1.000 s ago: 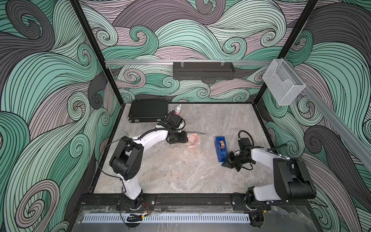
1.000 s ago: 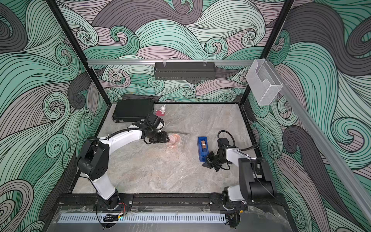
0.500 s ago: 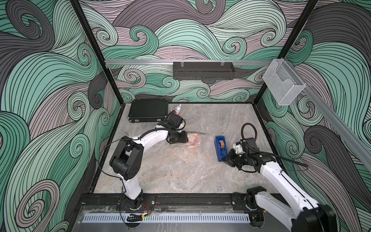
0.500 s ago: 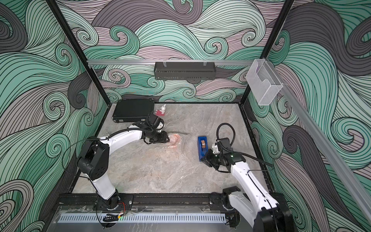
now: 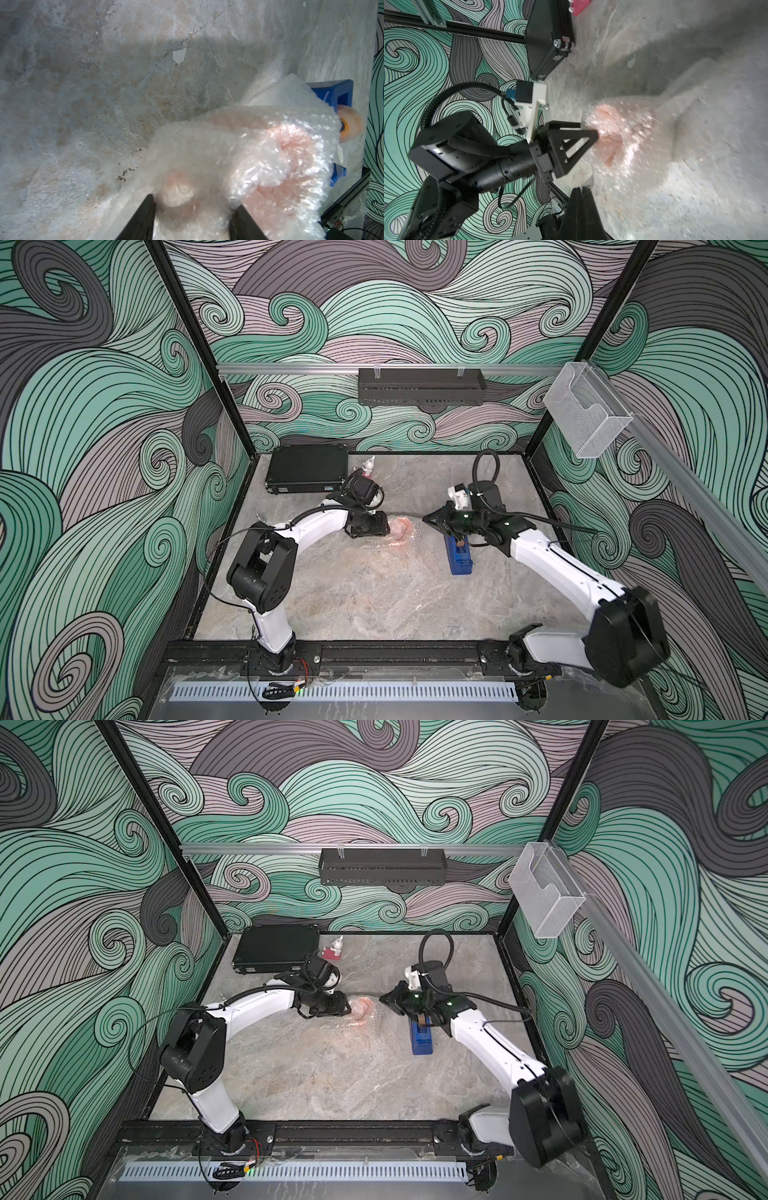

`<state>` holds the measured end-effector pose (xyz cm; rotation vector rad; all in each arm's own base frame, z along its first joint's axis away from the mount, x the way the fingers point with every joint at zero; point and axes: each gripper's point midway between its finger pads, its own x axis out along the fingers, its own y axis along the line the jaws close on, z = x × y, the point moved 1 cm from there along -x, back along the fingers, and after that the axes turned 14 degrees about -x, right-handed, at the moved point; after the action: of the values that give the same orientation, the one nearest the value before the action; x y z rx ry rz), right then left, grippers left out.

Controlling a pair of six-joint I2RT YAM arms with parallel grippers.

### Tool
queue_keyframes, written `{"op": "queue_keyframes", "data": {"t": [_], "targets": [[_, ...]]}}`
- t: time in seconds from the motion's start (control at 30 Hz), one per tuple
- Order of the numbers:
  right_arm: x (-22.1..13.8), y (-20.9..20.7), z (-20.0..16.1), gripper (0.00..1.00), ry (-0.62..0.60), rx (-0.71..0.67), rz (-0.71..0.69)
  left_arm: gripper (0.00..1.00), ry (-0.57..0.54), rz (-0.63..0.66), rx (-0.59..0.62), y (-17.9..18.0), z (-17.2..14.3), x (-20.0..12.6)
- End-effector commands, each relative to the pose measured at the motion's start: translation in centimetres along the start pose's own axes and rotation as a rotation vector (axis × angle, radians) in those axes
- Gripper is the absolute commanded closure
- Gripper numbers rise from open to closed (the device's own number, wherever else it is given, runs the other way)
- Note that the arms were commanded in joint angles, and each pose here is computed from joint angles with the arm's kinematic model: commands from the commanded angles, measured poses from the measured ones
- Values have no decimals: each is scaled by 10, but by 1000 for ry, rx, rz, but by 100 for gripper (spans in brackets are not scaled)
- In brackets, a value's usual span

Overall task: Wrap mugs in bubble wrap
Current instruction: Stick the tape on the bubble wrap.

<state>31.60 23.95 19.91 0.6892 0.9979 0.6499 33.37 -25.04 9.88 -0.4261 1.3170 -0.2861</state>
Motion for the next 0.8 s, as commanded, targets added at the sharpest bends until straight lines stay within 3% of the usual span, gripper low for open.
{"op": "queue_keyframes", "data": {"t": [0.0,0.3,0.77], "targets": [[23,25,20,100,-32,-21,75,49,31,-25,18,-10,-7,-2],[87,14,6,100,49,43,63,49,26,-22,23,-9,-7,-3],[101,-15,-28,100,97,94,7,49,24,-18,23,-9,-7,-3]]}}
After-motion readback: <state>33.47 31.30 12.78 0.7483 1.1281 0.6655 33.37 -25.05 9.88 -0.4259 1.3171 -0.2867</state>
